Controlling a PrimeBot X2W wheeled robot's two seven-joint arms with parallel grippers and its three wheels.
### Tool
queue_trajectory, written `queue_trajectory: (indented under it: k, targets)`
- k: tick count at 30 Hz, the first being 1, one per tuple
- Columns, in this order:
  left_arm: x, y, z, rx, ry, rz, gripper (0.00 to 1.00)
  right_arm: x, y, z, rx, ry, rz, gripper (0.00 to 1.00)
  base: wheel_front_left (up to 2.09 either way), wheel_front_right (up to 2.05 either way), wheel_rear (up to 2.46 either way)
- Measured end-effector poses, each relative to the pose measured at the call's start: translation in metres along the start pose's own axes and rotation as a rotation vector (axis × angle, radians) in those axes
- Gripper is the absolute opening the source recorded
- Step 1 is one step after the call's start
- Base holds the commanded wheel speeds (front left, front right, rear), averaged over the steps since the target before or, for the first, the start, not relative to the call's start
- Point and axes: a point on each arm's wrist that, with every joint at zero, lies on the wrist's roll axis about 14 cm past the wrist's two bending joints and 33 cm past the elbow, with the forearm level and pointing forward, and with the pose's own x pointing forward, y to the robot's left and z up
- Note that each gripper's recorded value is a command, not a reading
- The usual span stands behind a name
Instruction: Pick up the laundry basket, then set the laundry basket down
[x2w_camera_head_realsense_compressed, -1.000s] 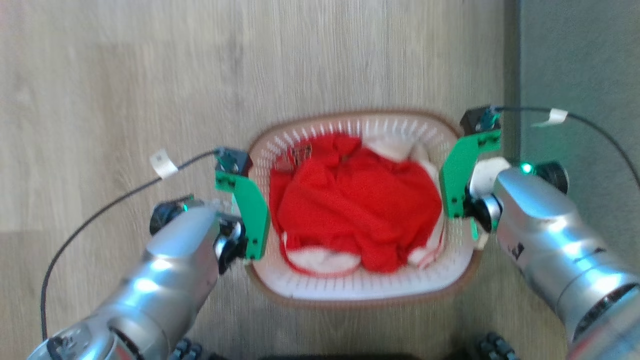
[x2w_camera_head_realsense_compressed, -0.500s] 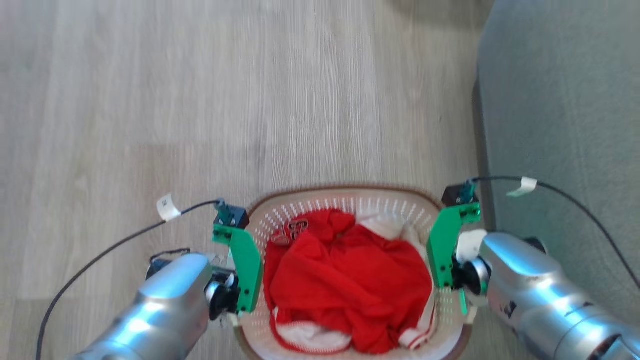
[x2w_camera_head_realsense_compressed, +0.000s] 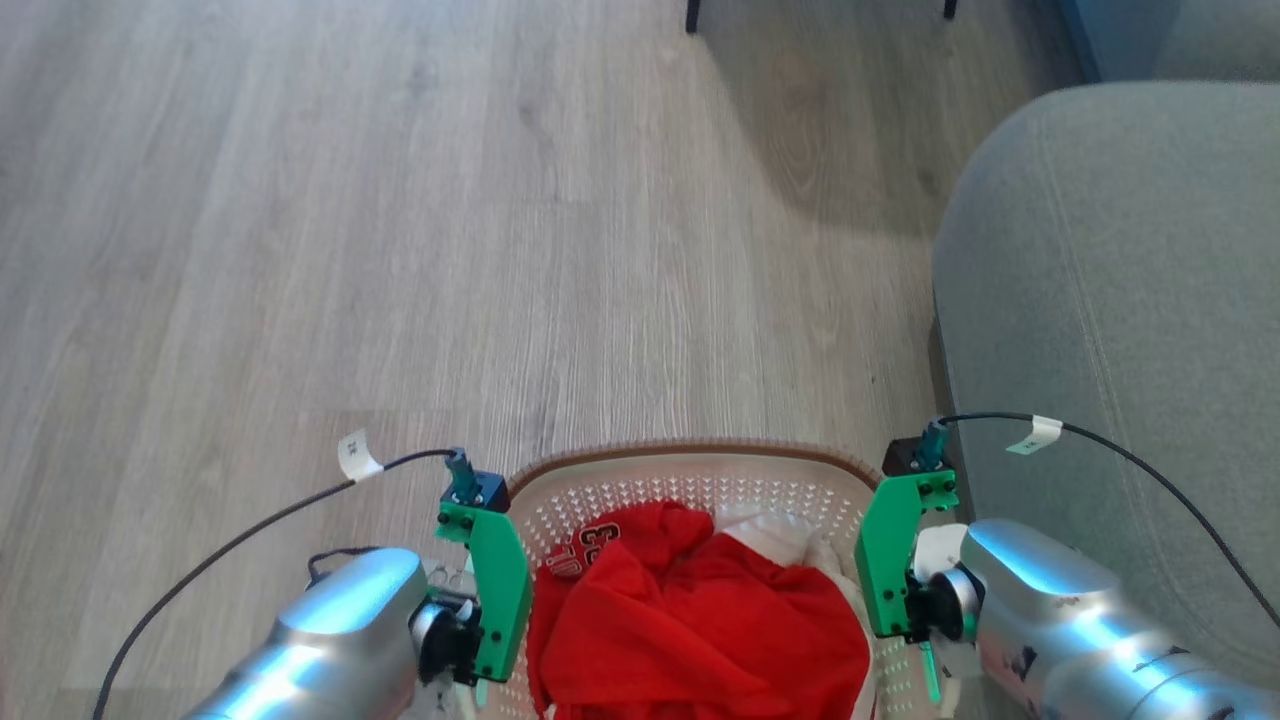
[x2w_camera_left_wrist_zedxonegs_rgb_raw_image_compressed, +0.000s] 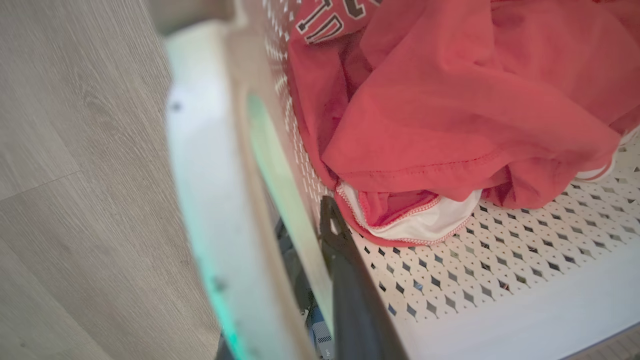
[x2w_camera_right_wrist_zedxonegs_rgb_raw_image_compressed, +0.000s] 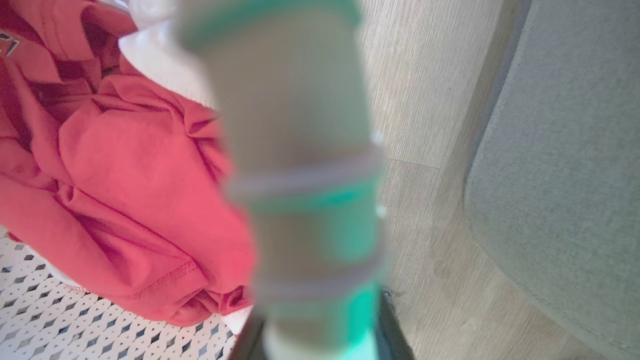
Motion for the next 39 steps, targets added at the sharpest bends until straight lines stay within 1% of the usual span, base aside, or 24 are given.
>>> queue_trajectory:
  k: [9, 15, 39]
  targets:
    - [-0.014, -0.007, -0.015, 0.003, 0.039, -0.017, 0.0, -0.009, 0.01, 0.002, -0.029, -0.005, 0.001, 0.0, 0.0, 0.0, 0.0]
    - [-0.016, -0.009, -0.025, 0.004, 0.059, -0.024, 0.0, -0.009, 0.014, -0.006, -0.025, 0.008, 0.009, 0.0, 0.0, 0.0, 0.0]
    - [-0.017, -0.009, -0.024, 0.023, 0.059, -0.012, 0.0, -0.011, 0.015, -0.011, -0.016, 0.003, 0.012, 0.0, 0.0, 0.0, 0.0]
